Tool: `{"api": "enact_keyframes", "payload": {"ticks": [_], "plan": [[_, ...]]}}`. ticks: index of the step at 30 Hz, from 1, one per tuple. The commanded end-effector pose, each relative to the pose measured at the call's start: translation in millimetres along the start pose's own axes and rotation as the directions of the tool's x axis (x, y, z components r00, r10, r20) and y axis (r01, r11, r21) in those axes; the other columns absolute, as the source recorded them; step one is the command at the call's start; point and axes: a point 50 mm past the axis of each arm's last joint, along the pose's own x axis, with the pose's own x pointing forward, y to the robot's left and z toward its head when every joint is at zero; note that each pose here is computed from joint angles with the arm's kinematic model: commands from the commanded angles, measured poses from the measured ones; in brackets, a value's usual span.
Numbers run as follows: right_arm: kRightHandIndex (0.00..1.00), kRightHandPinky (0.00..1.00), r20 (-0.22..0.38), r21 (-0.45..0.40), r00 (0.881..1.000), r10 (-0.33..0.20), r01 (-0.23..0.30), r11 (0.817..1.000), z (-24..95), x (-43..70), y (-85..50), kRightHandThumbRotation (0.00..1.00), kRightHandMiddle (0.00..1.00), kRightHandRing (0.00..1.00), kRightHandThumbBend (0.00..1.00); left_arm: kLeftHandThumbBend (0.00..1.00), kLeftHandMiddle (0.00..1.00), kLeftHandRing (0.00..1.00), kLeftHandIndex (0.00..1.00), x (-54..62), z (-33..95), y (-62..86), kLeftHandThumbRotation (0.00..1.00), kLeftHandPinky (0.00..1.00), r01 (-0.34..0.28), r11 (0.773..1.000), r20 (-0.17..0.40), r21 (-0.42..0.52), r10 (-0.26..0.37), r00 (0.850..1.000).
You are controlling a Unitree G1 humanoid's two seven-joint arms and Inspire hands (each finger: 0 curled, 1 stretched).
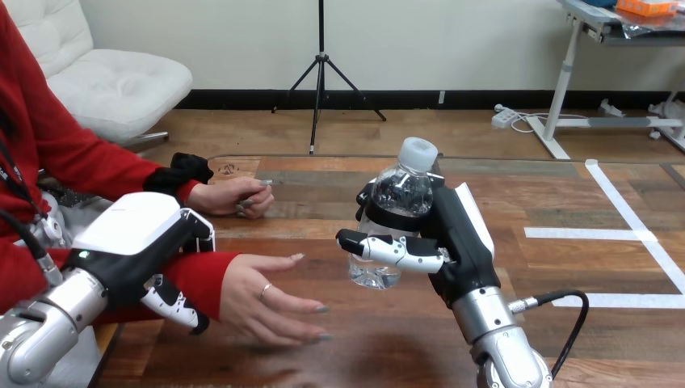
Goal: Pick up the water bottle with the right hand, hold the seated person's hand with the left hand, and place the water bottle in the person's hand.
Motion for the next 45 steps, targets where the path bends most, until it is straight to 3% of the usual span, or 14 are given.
{"api": "enact_keyframes", "payload": {"ticks": [1, 27, 45], "plan": [[0.43, 0.30, 0.173, -0.009, 0.985, 0.011, -0.010, 1.000, 33.1, 32.5, 4.1, 0.00, 0.41, 0.34, 0.84, 0.99, 0.35, 0.31, 0.36, 14.2, 26.2, 45.5, 0.00, 0.28, -0.201, 0.980, 0.140, -0.009, 0.200, 0.970], [0.42, 0.29, 0.173, -0.016, 0.984, 0.032, -0.030, 0.999, 30.0, 35.0, 12.0, 0.00, 0.40, 0.33, 0.84, 1.00, 0.35, 0.30, 0.35, 20.5, 43.3, 52.2, 0.00, 0.27, -0.224, 0.974, 0.176, -0.044, 0.228, 0.958], [0.43, 0.30, 0.183, 0.030, 0.982, 0.049, -0.055, 0.998, 30.1, 30.6, 32.6, 0.00, 0.41, 0.34, 0.82, 0.99, 0.34, 0.29, 0.35, 28.6, 49.9, 49.5, 0.00, 0.25, -0.218, 0.975, 0.200, -0.039, 0.221, 0.955]]}}
